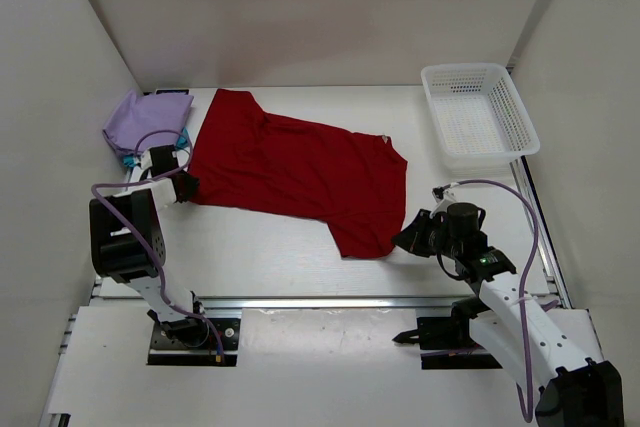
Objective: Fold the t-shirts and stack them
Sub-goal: Flatten out the tshirt
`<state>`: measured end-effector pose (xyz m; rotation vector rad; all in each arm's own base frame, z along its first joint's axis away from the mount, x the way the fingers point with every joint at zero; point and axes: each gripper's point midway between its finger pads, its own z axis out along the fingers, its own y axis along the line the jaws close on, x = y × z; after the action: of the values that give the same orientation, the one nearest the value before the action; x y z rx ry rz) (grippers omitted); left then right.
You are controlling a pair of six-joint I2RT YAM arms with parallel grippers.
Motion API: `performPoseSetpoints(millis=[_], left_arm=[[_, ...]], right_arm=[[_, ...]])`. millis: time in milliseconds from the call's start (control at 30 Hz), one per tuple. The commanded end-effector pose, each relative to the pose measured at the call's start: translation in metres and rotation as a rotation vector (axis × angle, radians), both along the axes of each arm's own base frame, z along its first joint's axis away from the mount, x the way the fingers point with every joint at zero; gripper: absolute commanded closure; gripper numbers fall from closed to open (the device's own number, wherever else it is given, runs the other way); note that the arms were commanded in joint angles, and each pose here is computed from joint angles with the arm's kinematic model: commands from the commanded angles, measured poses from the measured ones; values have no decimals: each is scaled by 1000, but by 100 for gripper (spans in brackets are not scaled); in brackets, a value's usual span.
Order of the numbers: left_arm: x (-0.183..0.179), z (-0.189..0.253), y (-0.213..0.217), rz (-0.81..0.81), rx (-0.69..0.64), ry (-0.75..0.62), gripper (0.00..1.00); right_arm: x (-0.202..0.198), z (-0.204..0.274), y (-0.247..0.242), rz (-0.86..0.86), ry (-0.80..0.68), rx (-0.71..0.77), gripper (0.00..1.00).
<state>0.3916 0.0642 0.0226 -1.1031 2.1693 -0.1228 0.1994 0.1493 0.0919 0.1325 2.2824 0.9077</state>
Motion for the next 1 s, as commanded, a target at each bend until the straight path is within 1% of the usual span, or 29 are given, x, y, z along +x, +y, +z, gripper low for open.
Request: performPoseSetpoints(millis=[0, 33, 67, 100, 133, 167, 200, 267, 300, 367, 433, 467, 500, 567, 600, 633, 700, 767, 867, 933, 967], left_arm=[[0, 3, 8, 16, 8, -4, 79], [-2, 5, 6, 18, -3, -13, 85], [-4, 4, 6, 14, -8, -11, 89], [-2, 12, 9, 21, -11, -35, 97], [1, 24, 5, 8, -25, -72, 100], [2, 36, 3, 6, -53, -115, 100], [-3, 38, 7, 26, -62, -135, 100], [-13, 57, -4, 2, -112, -205, 100], [-17, 61, -4, 4, -120, -215, 100], [-34, 68, -5, 9, -140, -257, 100], [-62, 61, -4, 31, -155, -266, 100], [-68, 63, -5, 23, -157, -282, 98], [-80, 51, -2, 48, -152, -259, 94], [-99, 38, 2, 87, -145, -235, 74], [-108, 29, 6, 122, -163, -218, 69], [-116, 21, 10, 154, -185, -211, 63], [-119, 21, 16, 189, -208, -231, 46], [-118, 24, 20, 192, -215, -237, 43], [-115, 32, 10, 143, -181, -237, 47], [-114, 34, 6, 137, -169, -253, 42], [-113, 32, 2, 128, -181, -258, 37]], right_arm=[[6, 6, 1, 5, -46, 10, 100], [7, 9, 1, 9, -57, 11, 100], [6, 8, 1, 7, -54, 13, 100], [8, 10, 1, 4, -59, 16, 100], [9, 9, -1, -11, -56, 14, 100], [9, 11, 1, -2, -63, 18, 100], [9, 11, 0, -10, -57, 22, 100], [9, 16, 0, -22, -70, 28, 100], [9, 18, -1, -28, -71, 28, 100], [6, 19, -2, -31, -67, 25, 100], [4, 18, -8, -54, -57, 12, 100], [2, 20, -7, -46, -62, 10, 99], [1, 18, -9, -53, -54, 6, 100], [-2, 17, -10, -52, -48, 6, 100], [-3, 20, -9, -48, -55, 9, 100], [-5, 20, -9, -45, -61, 11, 100], [-5, 21, -10, -49, -65, 7, 100], [-7, 22, -11, -53, -72, -1, 100], [-6, 20, -14, -61, -76, 1, 100], [-6, 19, -14, -57, -73, 7, 100], [-7, 14, -12, -48, -63, 3, 100]])
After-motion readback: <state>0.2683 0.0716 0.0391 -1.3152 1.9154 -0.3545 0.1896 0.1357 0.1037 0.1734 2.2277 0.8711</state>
